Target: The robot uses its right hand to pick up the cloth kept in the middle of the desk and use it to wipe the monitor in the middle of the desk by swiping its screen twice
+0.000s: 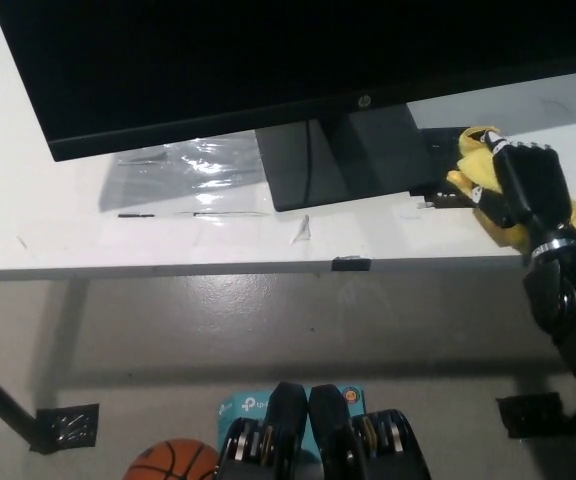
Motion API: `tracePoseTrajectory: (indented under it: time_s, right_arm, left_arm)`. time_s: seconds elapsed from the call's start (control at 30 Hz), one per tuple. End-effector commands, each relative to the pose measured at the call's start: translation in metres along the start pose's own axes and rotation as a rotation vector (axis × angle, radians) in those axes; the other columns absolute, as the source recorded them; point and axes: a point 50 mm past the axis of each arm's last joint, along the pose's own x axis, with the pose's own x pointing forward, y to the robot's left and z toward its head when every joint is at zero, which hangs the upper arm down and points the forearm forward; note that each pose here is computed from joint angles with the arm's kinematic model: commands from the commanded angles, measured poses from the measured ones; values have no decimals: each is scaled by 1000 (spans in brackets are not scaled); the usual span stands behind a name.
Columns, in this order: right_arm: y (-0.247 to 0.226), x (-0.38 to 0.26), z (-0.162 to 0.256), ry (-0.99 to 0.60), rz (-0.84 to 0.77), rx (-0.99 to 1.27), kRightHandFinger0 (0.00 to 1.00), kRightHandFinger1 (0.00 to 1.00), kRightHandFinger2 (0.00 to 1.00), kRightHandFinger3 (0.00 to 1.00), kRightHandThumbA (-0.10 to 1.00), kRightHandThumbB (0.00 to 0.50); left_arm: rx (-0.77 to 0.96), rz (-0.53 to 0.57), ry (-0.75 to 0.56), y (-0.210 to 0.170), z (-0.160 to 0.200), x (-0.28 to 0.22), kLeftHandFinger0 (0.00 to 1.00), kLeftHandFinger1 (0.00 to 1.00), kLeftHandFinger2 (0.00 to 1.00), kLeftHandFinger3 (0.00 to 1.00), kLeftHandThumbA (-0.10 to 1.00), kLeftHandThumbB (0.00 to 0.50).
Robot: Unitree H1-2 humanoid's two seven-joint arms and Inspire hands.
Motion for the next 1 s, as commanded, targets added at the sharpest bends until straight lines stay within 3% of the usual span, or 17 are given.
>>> tracePoseTrajectory:
  time_s: [0.0, 0.03, 0.07, 0.1, 0.13, 0.2, 0.23, 0.27, 0.3, 0.33, 0.37, 0.47, 0.53, 0.67, 0.77, 0.97]
  right_arm:
    - [-26, 28, 6, -32, -51, -20, 0, 0, 40, 689, -100, 30]
    - [-24, 26, 6, -26, -35, -9, 0, 0, 0, 700, -100, 49]
    - [-21, 25, 6, -7, 8, -10, 19, 58, 83, 712, -100, 24]
    - [-21, 25, 6, -2, 21, -12, 1, 40, 85, 728, -100, 22]
    - [-20, 24, 8, 5, 40, -27, 94, 144, 212, 729, -100, 45]
    - [-19, 23, 12, 24, 99, -49, 387, 428, 517, 837, -97, 55]
    - [-19, 23, 15, 43, 141, -69, 524, 622, 713, 958, 12, 31]
    - [-21, 22, 19, 66, 182, -80, 698, 932, 995, 1000, 262, 55]
    - [-22, 23, 22, 84, 218, -84, 778, 1000, 1000, 1000, 345, 61]
    - [-25, 22, 29, 107, 263, -73, 945, 1000, 1000, 1000, 458, 110]
    - [-29, 18, 39, 114, 286, -41, 1000, 1000, 1000, 1000, 579, 249]
    - [-43, 5, 58, 112, 362, 8, 1000, 1000, 1000, 1000, 713, 359]
    - [-50, -3, 66, 87, 383, 16, 1000, 1000, 1000, 1000, 816, 424]
    - [-61, -13, 76, 65, 387, 42, 1000, 1000, 1000, 1000, 923, 490]
    - [-70, -18, 83, 42, 389, 49, 1000, 1000, 1000, 1000, 963, 483]
    - [-82, -29, 85, 23, 385, 57, 1000, 1000, 1000, 1000, 943, 468]
  left_arm:
    - [8, 26, -10, 9, 0, -7, 823, 837, 893, 1000, 73, 54]
    - [14, 28, -12, 9, 0, -7, 831, 837, 888, 1000, 80, 60]
    - [11, 29, -12, 9, -1, -7, 825, 832, 885, 1000, 83, 58]
    - [10, 30, -13, 8, -1, -7, 821, 830, 884, 1000, 85, 58]
    - [13, 31, -10, 10, 0, -7, 834, 840, 892, 1000, 83, 51]
    - [13, 34, -10, 12, 2, -6, 850, 848, 902, 1000, 84, 49]
    - [12, 34, -12, 12, 2, -7, 856, 851, 907, 1000, 90, 51]
    - [14, 34, -16, 13, 3, -7, 856, 851, 909, 1000, 102, 53]
    - [15, 35, -20, 14, 4, -9, 856, 851, 909, 1000, 105, 52]
    - [15, 37, -19, 14, 5, -9, 854, 848, 905, 1000, 103, 51]
    - [9, 34, -19, 14, 5, -10, 853, 850, 905, 1000, 88, 50]
    - [11, 34, -19, 14, 3, -9, 859, 853, 902, 1000, 88, 50]
    - [18, 35, -18, 14, 1, -6, 810, 809, 867, 1000, 90, 57]
    - [17, 32, -27, 14, 4, -10, 819, 817, 871, 1000, 98, 53]
    - [6, 30, -20, 11, 1, -8, 838, 834, 886, 1000, 86, 56]
    - [19, 31, -10, 11, -4, -4, 850, 844, 896, 1000, 107, 52]
